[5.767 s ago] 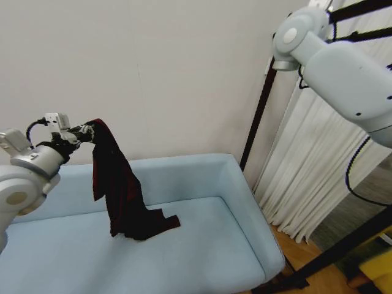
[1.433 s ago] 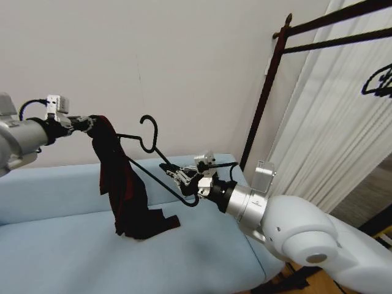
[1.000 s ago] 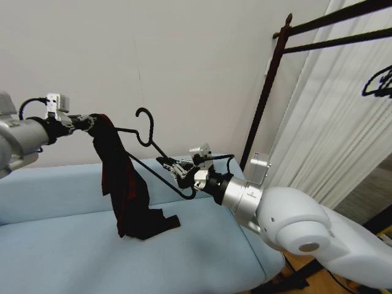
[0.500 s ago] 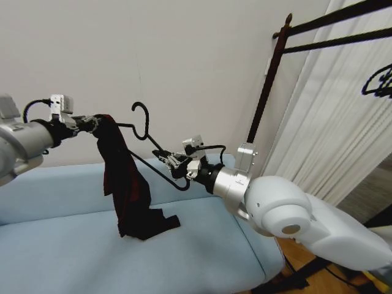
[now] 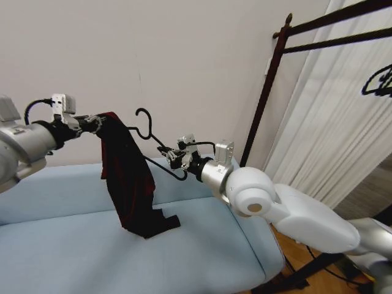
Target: Pick up the clothes from the sofa and hang them on the clothes hanger.
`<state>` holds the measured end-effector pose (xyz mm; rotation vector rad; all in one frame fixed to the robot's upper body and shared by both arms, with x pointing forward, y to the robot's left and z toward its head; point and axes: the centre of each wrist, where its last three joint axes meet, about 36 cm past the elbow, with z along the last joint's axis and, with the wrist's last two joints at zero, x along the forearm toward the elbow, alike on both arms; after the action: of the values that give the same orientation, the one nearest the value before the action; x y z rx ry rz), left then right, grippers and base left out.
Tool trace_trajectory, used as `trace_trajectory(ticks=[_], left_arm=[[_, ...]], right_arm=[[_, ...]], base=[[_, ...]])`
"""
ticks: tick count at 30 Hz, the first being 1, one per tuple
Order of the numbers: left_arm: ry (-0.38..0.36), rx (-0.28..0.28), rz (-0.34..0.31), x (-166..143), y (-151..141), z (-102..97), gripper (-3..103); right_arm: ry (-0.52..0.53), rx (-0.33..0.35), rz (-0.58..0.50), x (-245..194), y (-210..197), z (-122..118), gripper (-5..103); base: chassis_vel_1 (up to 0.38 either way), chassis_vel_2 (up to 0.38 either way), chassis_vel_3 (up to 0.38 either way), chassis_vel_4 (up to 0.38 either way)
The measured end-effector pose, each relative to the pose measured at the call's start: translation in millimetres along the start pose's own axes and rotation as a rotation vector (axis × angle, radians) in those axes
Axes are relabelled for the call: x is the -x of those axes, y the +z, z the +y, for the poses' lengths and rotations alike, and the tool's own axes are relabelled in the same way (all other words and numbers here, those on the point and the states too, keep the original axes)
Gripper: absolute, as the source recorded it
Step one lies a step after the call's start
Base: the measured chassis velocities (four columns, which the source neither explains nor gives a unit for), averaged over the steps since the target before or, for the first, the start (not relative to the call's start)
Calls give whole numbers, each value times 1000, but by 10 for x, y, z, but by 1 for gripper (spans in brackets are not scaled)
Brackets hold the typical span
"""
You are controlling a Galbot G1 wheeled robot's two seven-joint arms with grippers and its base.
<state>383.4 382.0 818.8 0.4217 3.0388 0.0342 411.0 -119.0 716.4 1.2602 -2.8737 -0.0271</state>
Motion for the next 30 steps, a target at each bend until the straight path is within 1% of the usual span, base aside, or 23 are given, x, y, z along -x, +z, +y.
trace_trajectory(ticks=[1,4,6,8,12,13,15,21,26,28,30], left_arm=[[0,0,0,0,0,0,0],[-28,-15,-5,23,48,97,0],[-27,-21,-5,24,74,100,0],[-15,-26,-5,19,115,62,0],[0,-26,-7,10,143,8,0],[7,-25,-7,8,152,-14,0],[13,-22,-8,1,152,-38,0],[21,-11,-13,-14,120,-58,0],[28,-7,-16,-15,99,-42,0],[30,-7,-17,-17,100,-51,0],[44,-3,-19,-31,109,-103,0]], right_arm=[[0,0,0,0,0,0,2],[19,-20,-20,-60,-94,-73,2],[17,-25,-32,-69,-154,-78,2],[4,-26,-49,-48,-238,-53,2],[-18,-19,-54,8,-248,23,2],[-37,-12,-54,55,-240,94,2],[-59,-8,-58,114,-243,162,2],[-101,-2,-79,251,-307,284,2],[-137,-6,-78,284,-313,332,2],[-134,-5,-76,310,-304,321,2],[-115,3,-72,393,-272,271,2]], base=[[0,0,0,0],[0,0,0,0],[0,0,0,0],[0,0,0,0],[0,0,0,0],[0,0,0,0],[0,0,0,0],[0,0,0,0],[0,0,0,0],[0,0,0,0],[0,0,0,0]])
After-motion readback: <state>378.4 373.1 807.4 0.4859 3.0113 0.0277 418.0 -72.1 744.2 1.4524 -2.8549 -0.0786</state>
